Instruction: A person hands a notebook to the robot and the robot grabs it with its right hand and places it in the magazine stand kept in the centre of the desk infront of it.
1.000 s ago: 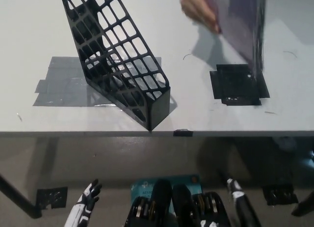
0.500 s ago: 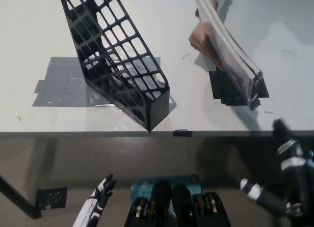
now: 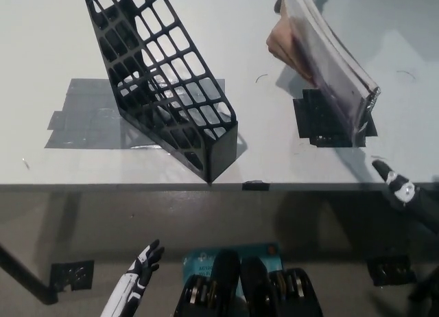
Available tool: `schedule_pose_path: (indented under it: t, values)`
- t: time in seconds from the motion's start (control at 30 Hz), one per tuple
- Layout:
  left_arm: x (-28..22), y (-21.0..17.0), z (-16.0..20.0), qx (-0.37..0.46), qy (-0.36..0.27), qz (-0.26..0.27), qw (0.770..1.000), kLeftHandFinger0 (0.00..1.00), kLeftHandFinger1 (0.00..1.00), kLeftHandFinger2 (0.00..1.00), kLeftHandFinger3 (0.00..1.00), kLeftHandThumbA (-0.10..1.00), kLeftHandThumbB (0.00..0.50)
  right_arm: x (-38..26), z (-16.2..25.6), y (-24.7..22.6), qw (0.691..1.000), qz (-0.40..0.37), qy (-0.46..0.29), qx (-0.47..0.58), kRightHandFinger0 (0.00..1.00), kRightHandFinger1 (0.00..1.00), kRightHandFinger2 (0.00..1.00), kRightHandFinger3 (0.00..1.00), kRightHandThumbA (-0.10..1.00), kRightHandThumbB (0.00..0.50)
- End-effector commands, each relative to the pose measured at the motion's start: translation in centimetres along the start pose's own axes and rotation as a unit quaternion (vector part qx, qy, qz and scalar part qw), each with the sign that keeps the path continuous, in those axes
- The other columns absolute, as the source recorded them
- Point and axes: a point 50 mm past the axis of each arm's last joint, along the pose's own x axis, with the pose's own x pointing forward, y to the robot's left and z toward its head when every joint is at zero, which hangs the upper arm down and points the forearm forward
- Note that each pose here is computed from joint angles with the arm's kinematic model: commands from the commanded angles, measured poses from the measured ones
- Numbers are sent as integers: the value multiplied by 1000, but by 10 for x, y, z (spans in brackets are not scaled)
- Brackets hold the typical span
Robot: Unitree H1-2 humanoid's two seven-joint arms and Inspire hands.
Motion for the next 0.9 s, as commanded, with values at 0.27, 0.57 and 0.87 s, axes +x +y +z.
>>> schedule_pose_path:
  t: [0.27, 0.57, 0.87]
  values:
    - [2, 4, 6, -6, -27, 0, 1000, 1000, 1000, 1000, 1000, 1000, 500, 57, -11, 33, 999, 35, 20, -14, 1000, 1000, 1000, 1000, 1000, 394]
    - [1, 4, 6, -10, -27, 6, 1000, 1000, 1000, 1000, 1000, 1000, 500, 80, -10, 58, 998, 63, 16, -12, 1000, 1000, 1000, 1000, 1000, 358]
    - [-6, 6, 4, -12, -21, 19, 1000, 1000, 1000, 1000, 1000, 1000, 500, 118, -36, 72, 995, 96, 38, -18, 1000, 1000, 1000, 1000, 1000, 325]
